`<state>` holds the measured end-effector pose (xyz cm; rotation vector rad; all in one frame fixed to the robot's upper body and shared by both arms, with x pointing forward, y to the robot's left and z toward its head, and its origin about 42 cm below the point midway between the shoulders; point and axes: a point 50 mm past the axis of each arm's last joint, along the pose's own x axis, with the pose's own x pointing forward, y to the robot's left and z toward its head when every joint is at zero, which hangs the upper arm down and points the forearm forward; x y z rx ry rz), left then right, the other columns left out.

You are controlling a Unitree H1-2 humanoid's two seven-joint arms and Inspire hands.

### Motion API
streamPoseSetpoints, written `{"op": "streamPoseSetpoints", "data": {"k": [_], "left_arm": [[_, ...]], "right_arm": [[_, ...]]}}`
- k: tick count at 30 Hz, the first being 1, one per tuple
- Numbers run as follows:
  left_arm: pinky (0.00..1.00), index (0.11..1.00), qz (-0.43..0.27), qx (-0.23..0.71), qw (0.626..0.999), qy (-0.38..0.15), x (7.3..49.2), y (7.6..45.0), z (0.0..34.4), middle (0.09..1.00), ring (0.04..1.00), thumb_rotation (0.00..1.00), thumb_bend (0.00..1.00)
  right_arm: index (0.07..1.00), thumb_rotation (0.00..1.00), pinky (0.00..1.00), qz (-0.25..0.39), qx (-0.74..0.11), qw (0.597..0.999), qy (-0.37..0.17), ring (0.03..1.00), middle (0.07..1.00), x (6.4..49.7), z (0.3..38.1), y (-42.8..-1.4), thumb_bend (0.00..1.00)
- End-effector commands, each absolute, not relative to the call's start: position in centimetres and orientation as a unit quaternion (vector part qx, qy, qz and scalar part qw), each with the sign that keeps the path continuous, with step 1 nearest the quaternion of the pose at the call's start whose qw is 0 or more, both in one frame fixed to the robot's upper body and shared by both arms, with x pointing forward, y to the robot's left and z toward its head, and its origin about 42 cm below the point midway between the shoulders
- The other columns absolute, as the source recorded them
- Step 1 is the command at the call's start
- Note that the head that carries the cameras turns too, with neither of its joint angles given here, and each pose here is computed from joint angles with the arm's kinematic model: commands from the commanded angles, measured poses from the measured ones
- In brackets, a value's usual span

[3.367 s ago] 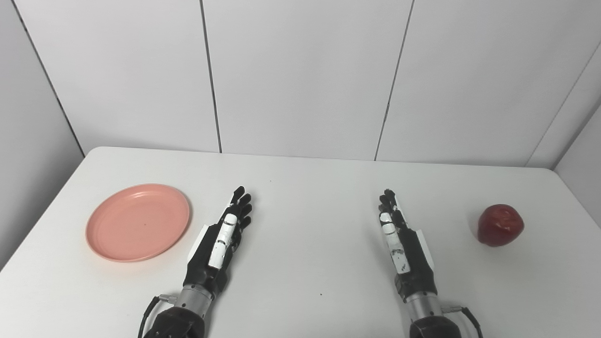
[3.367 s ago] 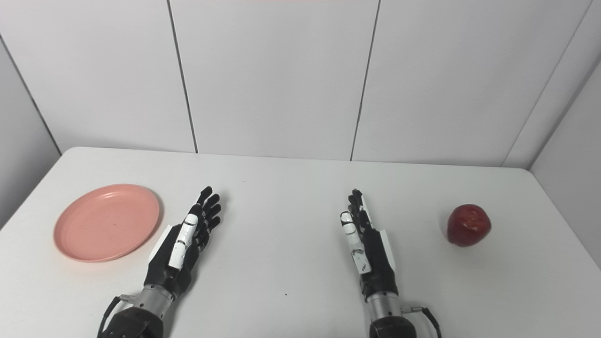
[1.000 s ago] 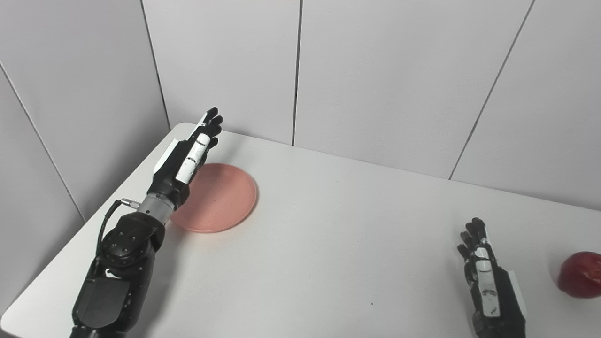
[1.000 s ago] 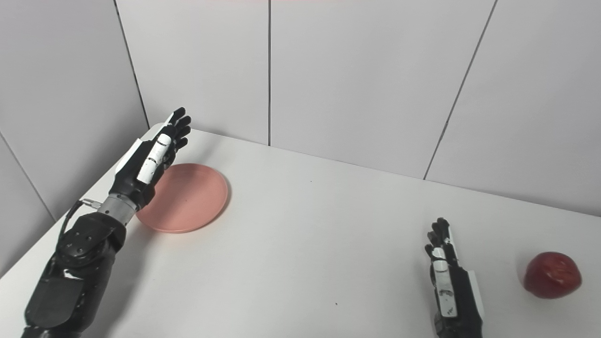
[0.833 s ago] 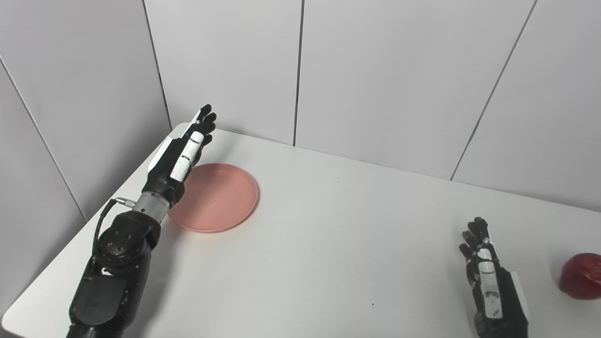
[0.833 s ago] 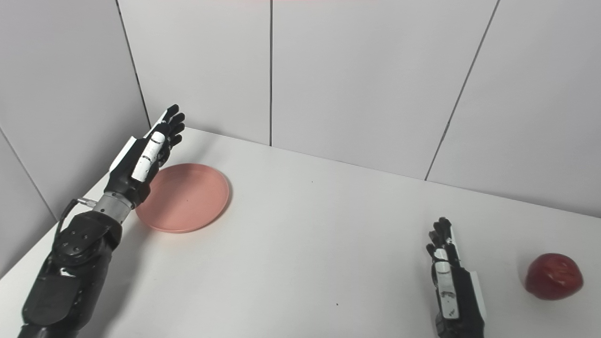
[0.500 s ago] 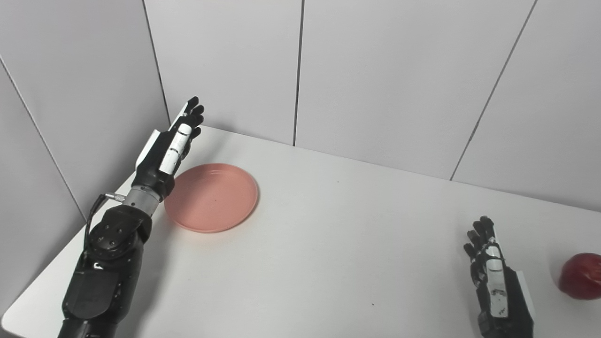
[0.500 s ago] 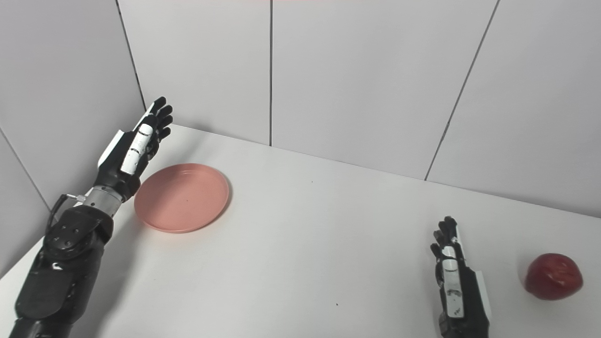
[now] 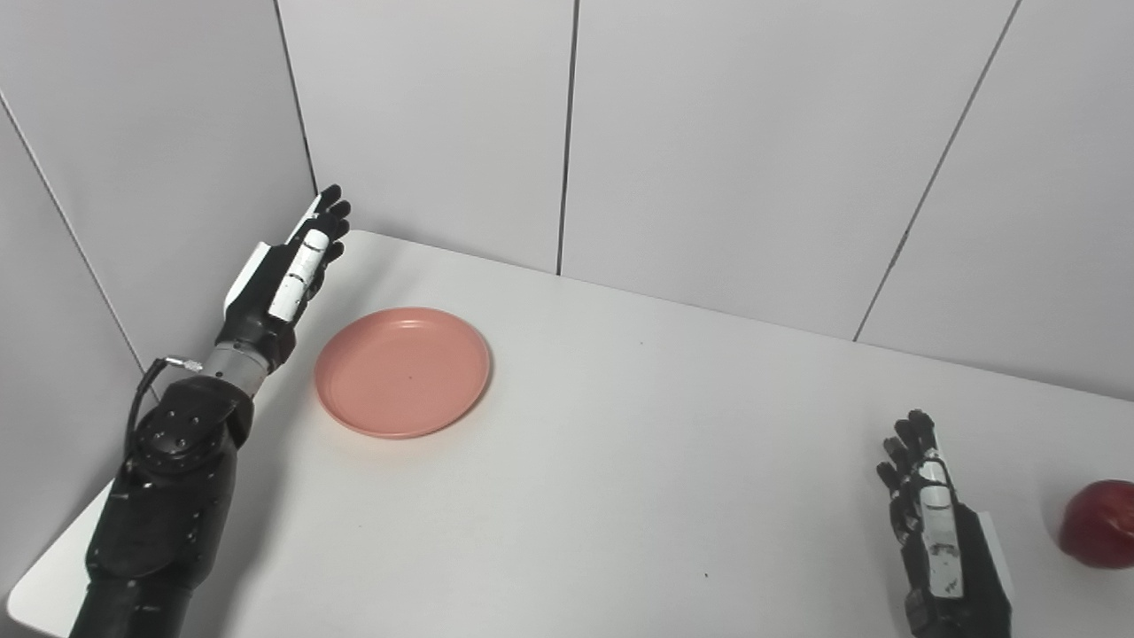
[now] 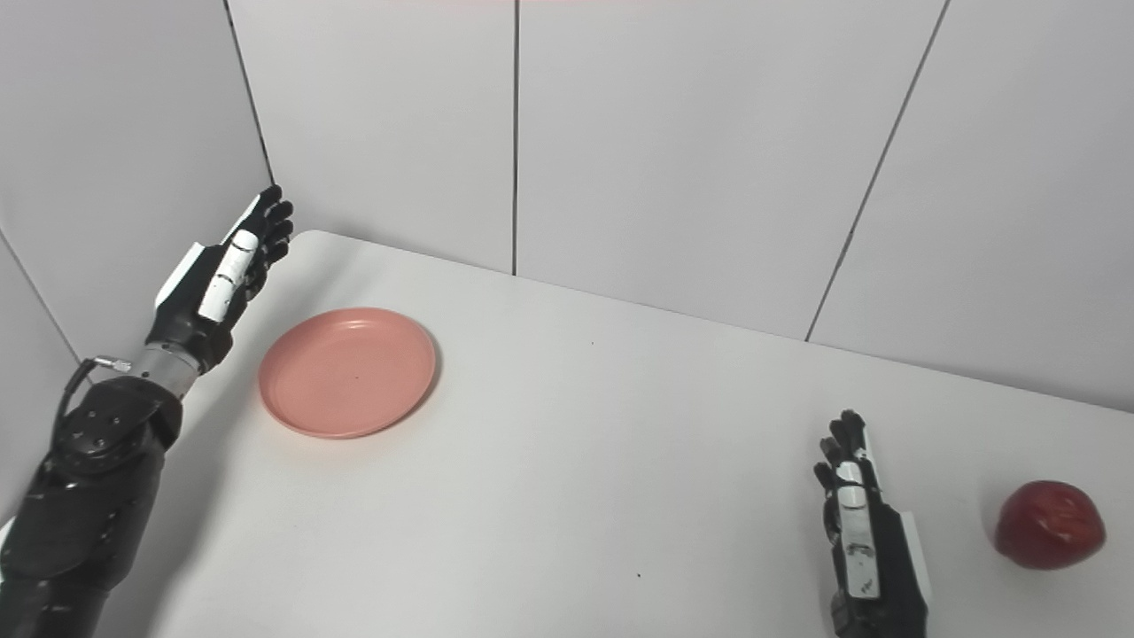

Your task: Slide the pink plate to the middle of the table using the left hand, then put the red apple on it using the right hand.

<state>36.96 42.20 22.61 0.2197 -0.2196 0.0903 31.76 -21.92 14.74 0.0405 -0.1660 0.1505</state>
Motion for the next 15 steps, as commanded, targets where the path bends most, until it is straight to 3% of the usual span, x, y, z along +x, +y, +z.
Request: {"op": "streamPoseSetpoints", "data": {"k": [1,15], "left_arm": [[1.00,1.000,0.045,0.124,0.981,-0.146,37.4,43.4,25.7,1.000,1.000,1.00,0.64],[1.00,0.954,0.056,0.114,0.985,-0.115,37.6,44.9,23.7,0.964,0.977,1.00,0.57]], "right_arm": [[1.000,0.96,1.00,0.075,0.018,0.991,-0.108,1.000,1.000,32.1,16.3,-22.0,0.60],[1.000,0.96,1.00,0.082,0.023,0.991,-0.106,1.000,1.000,32.1,16.2,-22.2,0.60]]}}
